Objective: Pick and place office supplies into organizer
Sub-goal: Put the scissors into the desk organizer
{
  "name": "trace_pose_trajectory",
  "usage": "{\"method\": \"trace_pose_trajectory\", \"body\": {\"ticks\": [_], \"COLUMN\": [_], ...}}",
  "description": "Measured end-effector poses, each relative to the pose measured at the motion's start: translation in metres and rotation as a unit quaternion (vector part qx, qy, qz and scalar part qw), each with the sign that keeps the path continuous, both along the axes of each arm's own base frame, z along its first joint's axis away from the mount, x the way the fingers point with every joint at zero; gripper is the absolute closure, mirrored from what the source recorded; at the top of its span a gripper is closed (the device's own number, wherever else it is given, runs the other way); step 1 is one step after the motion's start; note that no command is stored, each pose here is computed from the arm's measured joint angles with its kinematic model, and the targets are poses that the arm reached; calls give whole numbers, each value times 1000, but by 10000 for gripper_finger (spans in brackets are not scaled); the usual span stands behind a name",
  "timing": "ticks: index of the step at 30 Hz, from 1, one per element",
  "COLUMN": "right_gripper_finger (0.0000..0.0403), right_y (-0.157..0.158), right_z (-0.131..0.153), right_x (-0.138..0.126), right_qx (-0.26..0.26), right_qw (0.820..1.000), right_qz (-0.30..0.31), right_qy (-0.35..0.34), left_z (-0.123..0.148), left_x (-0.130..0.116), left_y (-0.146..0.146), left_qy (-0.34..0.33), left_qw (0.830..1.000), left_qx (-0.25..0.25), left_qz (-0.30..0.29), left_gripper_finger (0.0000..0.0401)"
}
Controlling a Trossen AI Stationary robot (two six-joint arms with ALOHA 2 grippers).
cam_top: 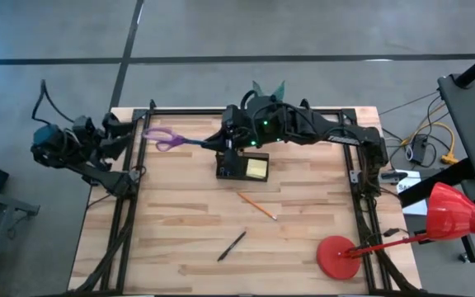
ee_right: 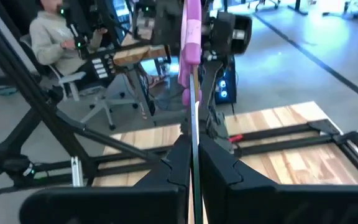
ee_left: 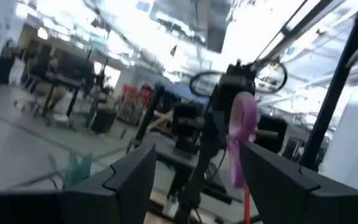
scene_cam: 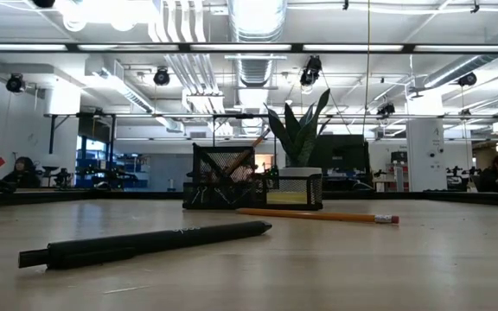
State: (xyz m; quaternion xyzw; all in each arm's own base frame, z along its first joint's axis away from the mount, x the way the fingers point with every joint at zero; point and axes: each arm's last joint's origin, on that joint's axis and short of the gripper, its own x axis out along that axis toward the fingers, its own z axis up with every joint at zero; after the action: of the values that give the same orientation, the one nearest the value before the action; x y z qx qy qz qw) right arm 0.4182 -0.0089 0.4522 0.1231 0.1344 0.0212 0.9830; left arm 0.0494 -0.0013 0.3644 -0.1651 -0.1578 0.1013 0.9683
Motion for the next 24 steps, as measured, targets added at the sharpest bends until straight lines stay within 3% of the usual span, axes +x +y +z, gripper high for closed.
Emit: {"method": "trace_pose_trajectory", "body": {"ticks": [5,11,20,24], "right_gripper_finger": [394,394,394,394], "right_y": [1,8,16,18], "right_z": [-10,-16,-23,-23], "right_x": [3,9,12,12], "right_qx": [12,22,35,37], "right_qw": [1000,1000,999,999], "right_qz": [-2,4,6,-2], "right_qy": [14,-2,-1,-1], "left_z": [-5,1,4,4], "left_x": [27,45,55,55], "left_y": [-11,-17,-21,-20], "left_qy": [49,46,46,46], "left_qw": [999,998,998,998], "left_qx": [13,35,51,51], "left_qz": [-12,0,6,6], "left_gripper_finger": [183,183,183,211]}}
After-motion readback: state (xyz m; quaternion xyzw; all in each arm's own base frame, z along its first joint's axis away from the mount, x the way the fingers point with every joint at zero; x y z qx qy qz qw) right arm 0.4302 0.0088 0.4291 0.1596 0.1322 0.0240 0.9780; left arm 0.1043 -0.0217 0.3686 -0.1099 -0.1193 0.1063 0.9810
